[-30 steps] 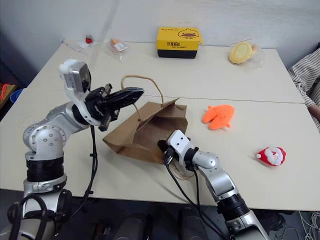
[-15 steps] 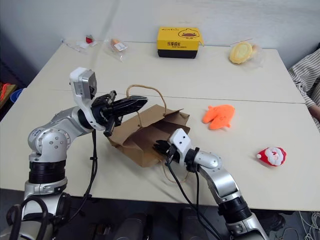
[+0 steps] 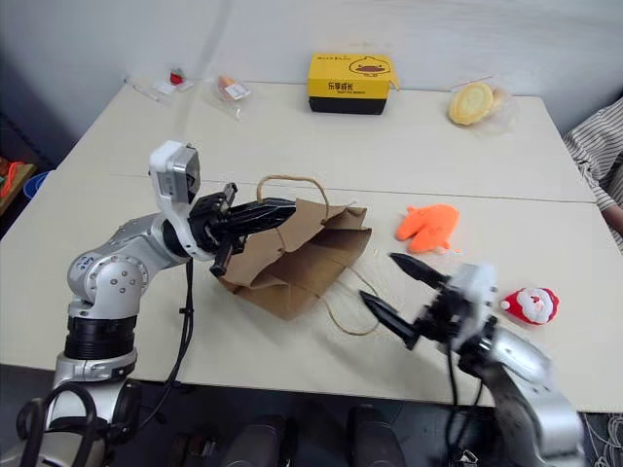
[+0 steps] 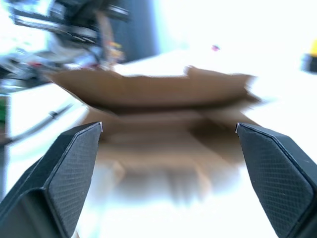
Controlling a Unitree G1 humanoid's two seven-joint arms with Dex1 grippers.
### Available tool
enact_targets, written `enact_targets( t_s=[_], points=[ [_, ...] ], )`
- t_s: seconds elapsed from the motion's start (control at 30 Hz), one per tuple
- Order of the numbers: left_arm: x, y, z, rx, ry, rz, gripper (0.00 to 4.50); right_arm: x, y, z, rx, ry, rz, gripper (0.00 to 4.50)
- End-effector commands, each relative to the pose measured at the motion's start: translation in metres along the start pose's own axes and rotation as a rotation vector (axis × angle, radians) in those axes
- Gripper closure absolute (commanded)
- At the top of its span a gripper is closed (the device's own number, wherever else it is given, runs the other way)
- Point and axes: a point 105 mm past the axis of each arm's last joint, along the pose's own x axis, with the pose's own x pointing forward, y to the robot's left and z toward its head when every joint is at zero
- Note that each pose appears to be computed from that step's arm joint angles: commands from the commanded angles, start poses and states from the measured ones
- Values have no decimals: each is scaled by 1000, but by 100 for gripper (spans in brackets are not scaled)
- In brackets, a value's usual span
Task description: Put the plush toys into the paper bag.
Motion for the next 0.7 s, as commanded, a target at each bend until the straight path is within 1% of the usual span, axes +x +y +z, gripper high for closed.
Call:
enact_targets(
  t_s=[0.03, 0.13, 0.2, 0.23, 0.27, 0.33, 0.43, 0.57, 0.63, 0.7],
  points=[
    [2, -3, 5, 36, -11, -24, 450, -35, -16, -1, -42, 41, -136, 4],
    [2, -3, 4, 37, -10, -26, 450, -45, -18, -5, -48, 67, -167, 4],
    [1, -2, 4, 37, -5, -24, 450, -74, -33, -22, -22, 107, -336, 4],
    [0, -1, 3, 39, 6, -19, 450, -82, -35, -27, -10, 126, -372, 4],
    [0, 0, 2, 40, 11, -15, 450, -81, -36, -26, 2, 116, -387, 4],
    [-1, 1, 2, 41, 11, -12, 450, -69, -40, -20, 14, 92, -383, 4],
    [-1, 1, 2, 42, 10, -14, 450, -47, -58, -19, 55, 120, -407, 4],
    [0, 2, 2, 51, 17, -14, 450, -10, -83, -17, 81, 184, -385, 4],
    [1, 1, 1, 58, 25, -15, 450, 8, -102, -18, 96, 222, -433, 4],
    [1, 1, 1, 61, 28, -16, 450, 17, -114, -18, 108, 256, -469, 4]
  ],
)
